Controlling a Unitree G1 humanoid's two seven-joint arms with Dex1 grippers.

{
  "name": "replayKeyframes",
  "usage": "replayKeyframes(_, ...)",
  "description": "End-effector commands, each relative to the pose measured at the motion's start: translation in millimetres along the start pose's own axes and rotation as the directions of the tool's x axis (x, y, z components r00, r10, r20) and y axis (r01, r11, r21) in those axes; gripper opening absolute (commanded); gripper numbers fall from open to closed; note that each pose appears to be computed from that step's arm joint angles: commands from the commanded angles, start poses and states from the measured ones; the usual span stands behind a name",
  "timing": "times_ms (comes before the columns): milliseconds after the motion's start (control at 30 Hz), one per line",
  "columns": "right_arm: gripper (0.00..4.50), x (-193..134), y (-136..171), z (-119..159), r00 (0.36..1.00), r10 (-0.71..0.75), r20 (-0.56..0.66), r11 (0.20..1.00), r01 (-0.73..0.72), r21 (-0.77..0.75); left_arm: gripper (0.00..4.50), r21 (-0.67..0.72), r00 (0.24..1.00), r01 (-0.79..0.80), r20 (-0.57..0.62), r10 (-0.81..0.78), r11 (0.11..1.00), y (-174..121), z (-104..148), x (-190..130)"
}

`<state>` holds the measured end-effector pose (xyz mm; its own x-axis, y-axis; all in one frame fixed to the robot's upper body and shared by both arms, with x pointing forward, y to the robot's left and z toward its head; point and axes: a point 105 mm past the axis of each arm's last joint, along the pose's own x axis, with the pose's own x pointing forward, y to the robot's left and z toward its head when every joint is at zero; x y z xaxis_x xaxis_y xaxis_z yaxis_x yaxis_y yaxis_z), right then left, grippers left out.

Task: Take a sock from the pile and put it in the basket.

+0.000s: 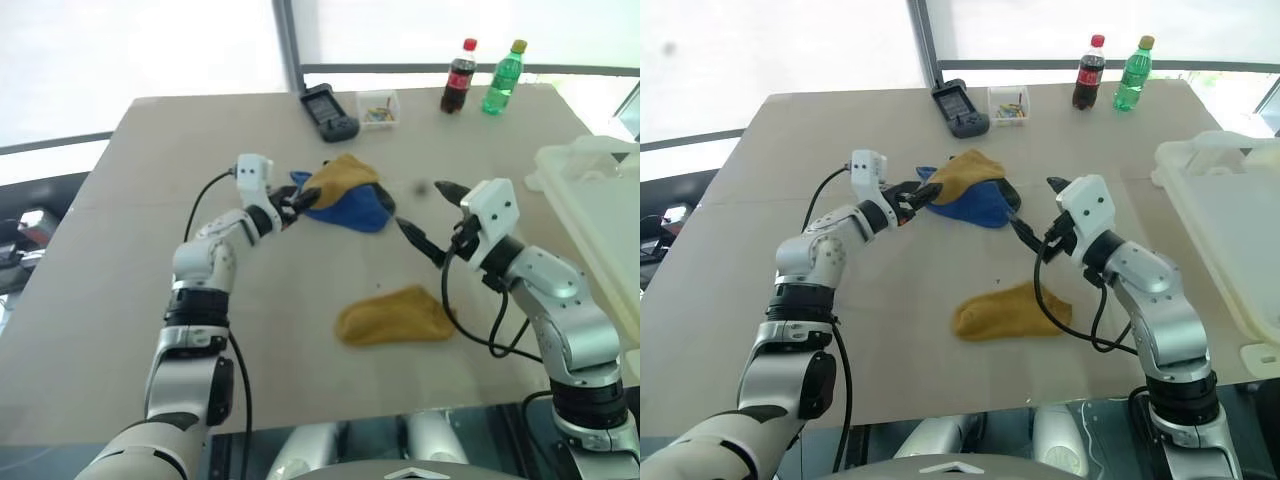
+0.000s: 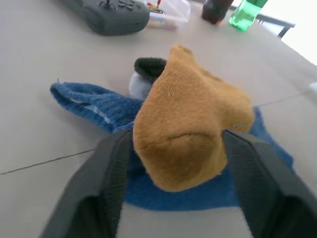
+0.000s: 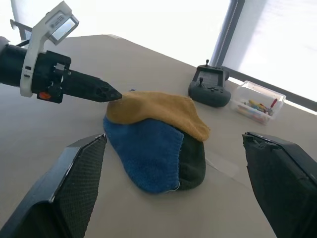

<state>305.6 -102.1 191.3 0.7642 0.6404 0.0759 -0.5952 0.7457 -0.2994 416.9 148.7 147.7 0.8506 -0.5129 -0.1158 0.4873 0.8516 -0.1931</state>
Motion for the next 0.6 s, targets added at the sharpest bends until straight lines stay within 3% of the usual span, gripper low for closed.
replayKeyframes(33,4.5,-6.1,-0.5,12.4,0.999,-0.036,0.038,0.998,0.038,-0.043,1.39,0.071,0.999,0.038,0.033,-0.041,0.997,-8.5,11.9,5.3)
replayKeyframes(100,4.5,-8.7,0.5,11.2,0.999,-0.035,0.034,0.998,0.037,-0.054,0.38,0.071,0.998,0.042,0.032,-0.045,0.997,-9.0,11.3,5.7)
replayKeyframes(133,4.5,-9.8,1.0,10.7,0.999,-0.033,0.031,0.998,0.035,-0.059,0.09,0.071,0.998,0.044,0.033,-0.047,0.996,-8.9,11.7,5.7)
replayKeyframes(400,4.5,-18.1,6.5,6.8,1.0,0.015,0.008,0.995,-0.014,-0.097,0.09,0.071,0.996,0.08,0.039,-0.083,0.994,-9.4,18.0,0.2)
replayKeyframes(600,4.5,-22.0,4.4,4.8,1.0,0.024,-0.007,0.996,-0.024,-0.091,0.09,0.037,0.977,0.212,-0.003,-0.212,0.977,-15.4,15.7,-25.3)
